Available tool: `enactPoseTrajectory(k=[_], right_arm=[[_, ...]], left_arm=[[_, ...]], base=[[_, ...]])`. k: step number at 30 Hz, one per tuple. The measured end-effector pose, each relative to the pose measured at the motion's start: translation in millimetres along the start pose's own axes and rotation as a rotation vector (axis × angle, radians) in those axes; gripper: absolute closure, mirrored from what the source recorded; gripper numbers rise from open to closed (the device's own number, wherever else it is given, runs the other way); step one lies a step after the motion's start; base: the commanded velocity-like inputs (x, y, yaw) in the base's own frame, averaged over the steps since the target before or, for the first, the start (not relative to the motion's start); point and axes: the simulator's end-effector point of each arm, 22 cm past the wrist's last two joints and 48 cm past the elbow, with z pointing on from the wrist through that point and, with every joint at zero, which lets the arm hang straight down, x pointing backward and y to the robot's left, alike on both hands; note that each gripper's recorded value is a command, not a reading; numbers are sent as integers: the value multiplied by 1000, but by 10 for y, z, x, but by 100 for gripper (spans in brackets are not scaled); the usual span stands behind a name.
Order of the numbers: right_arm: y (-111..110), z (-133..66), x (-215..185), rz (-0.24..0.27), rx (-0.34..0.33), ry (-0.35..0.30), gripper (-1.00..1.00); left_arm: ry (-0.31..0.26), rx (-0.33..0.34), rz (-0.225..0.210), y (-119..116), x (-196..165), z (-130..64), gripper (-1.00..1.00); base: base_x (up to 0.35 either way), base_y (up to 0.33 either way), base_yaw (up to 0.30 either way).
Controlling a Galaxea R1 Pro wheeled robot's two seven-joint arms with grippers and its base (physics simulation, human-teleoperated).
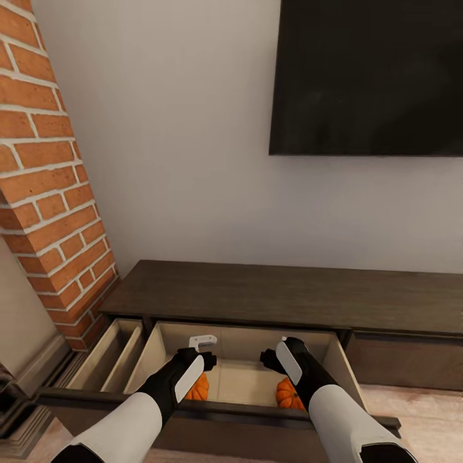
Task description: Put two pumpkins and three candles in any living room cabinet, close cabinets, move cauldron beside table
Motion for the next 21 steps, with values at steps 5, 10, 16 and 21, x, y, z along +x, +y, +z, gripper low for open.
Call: enactPoseTrajectory(k=[5,10,16,21], right_arm=[[19,-88,-75,-2,2,-4,-100],[45,-181,-131,1,0,1,-100],[82,-294,-226,-5,1,-7,-100],[106,-385,-297,-7,1,-10,-100]], left_arm=[[1,0,0,-8,-82,-77,-100],[1,0,0,-15,-164,-158,-100],[1,0,0,-24,-259,-254,-100],[2,0,0,-31,-338,-333,-100]], base=[[-111,0,0],[-42,0,0],[-2,0,0],[0,0,0]])
